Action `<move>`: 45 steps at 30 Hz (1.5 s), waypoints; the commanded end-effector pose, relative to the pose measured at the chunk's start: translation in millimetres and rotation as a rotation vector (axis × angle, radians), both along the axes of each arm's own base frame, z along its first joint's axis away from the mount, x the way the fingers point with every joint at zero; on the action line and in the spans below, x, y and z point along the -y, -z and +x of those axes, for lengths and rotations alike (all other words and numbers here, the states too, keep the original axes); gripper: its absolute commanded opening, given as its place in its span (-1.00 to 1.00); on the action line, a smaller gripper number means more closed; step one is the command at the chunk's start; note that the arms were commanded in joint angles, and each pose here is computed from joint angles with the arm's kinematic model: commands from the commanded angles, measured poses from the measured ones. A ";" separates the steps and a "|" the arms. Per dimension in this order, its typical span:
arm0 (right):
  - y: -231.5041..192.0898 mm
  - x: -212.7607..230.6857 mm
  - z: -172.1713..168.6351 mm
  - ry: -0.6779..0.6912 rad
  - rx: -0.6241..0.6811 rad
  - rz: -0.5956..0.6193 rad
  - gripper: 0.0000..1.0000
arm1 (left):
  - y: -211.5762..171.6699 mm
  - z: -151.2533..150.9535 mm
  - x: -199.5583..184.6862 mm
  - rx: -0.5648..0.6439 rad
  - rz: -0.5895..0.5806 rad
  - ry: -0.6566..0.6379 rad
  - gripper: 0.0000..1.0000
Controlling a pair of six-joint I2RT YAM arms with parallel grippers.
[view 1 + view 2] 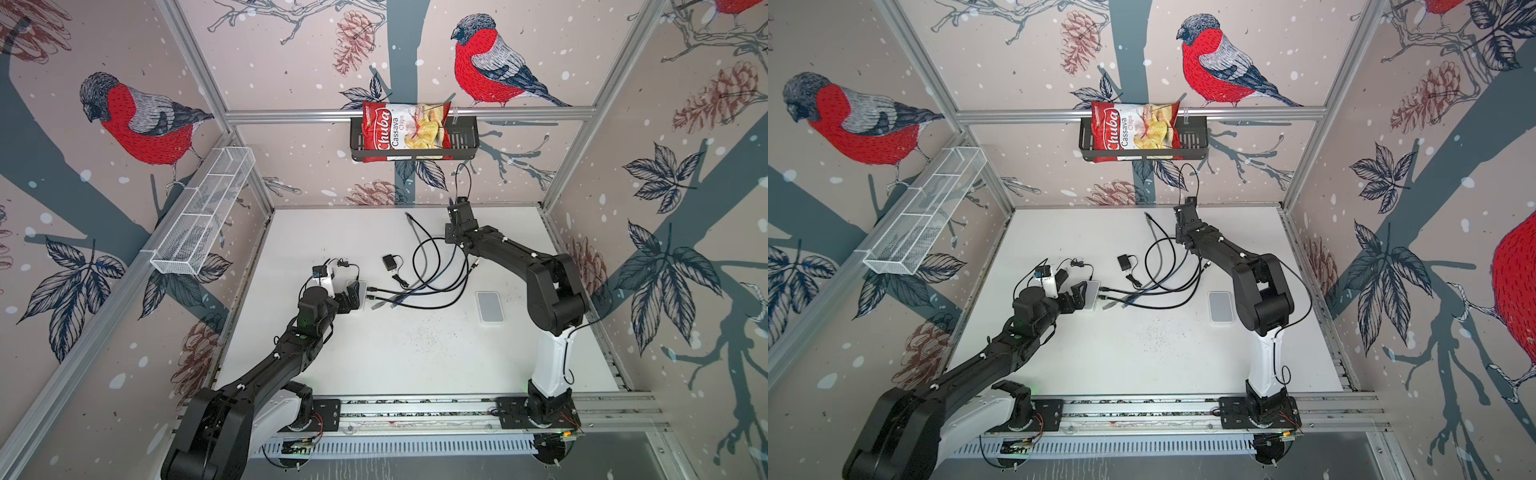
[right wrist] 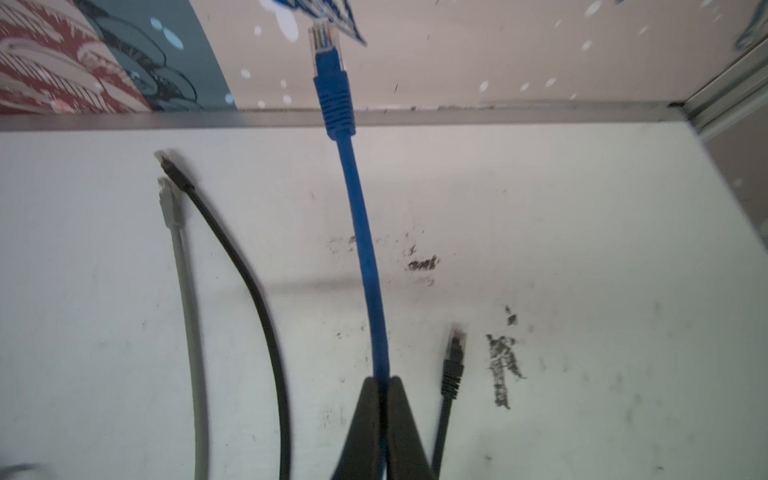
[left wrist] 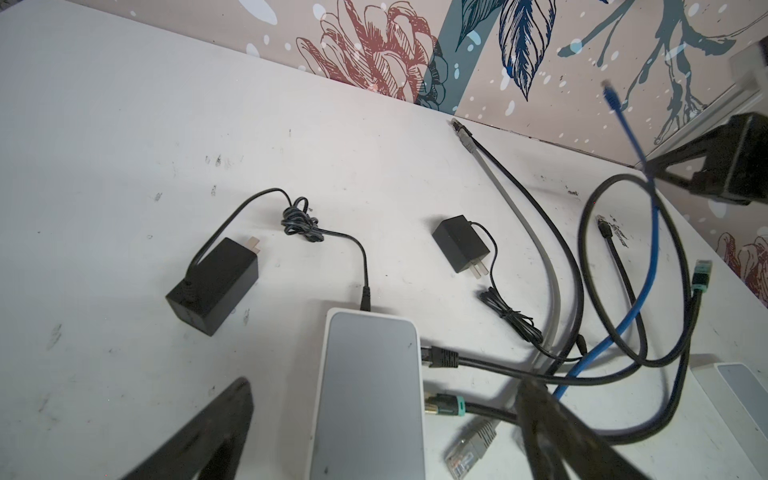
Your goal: Insert the plug into the switch port
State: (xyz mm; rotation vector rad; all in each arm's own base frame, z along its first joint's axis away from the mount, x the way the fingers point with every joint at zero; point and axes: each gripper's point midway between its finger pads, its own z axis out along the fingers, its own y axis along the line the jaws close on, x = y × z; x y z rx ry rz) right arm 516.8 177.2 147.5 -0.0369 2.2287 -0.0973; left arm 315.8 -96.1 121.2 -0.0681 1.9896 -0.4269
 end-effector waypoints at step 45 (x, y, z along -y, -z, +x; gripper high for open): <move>81.3 -60.2 -152.6 -0.627 -0.283 -0.255 -0.59 | 4.4 -5.8 -6.8 0.037 0.015 -0.019 0.93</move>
